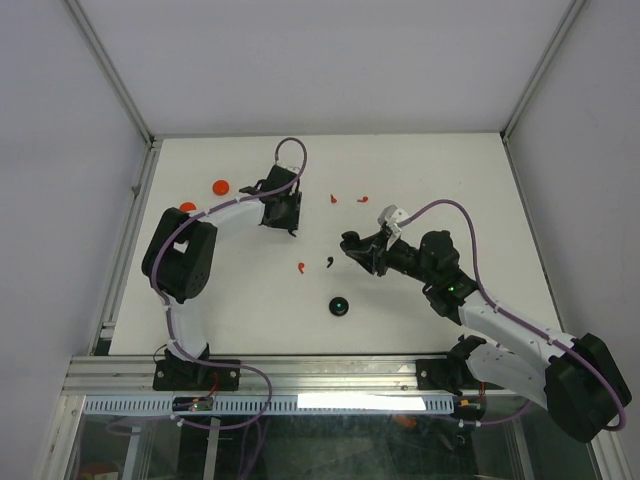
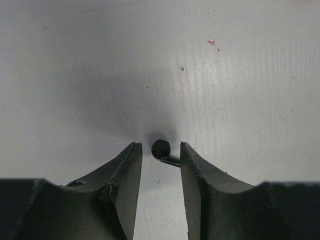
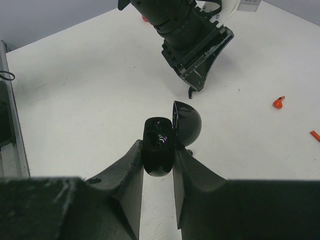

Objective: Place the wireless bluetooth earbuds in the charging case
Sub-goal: Pick up the earbud from the center of the board.

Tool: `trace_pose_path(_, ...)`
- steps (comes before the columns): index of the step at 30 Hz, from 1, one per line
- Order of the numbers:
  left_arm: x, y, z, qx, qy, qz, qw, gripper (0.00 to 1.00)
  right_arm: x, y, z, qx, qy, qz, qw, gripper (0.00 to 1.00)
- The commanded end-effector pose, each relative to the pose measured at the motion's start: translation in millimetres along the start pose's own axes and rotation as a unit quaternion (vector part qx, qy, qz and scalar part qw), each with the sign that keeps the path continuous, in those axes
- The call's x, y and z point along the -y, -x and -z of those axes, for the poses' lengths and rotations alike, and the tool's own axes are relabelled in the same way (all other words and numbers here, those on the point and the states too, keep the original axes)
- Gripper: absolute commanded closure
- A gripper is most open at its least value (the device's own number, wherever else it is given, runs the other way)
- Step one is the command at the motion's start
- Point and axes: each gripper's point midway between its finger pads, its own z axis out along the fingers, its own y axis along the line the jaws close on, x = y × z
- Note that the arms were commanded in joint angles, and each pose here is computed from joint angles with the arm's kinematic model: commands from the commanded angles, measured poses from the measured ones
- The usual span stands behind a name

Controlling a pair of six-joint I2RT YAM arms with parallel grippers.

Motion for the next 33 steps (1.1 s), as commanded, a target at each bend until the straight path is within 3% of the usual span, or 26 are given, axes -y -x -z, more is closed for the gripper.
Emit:
trace_pose_path(1, 2, 17, 0, 0.011, 0.003, -0.019, 1.000, 0.64, 1, 18, -2, 0.033, -0.001, 0.024, 0.999, 1.00)
trace_pose_path(10, 4, 5, -5, -0.020, 0.000, -0.033, 0.999, 0.72, 1, 20, -2, 0.033, 0.000, 0.024, 0.999, 1.00)
trace_pose_path(33, 7, -16, -8, -0.068, 0.007, -0.061, 0.996, 0.72, -1, 21, -1, 0.032, 0.003, 0.024, 0.999, 1.00)
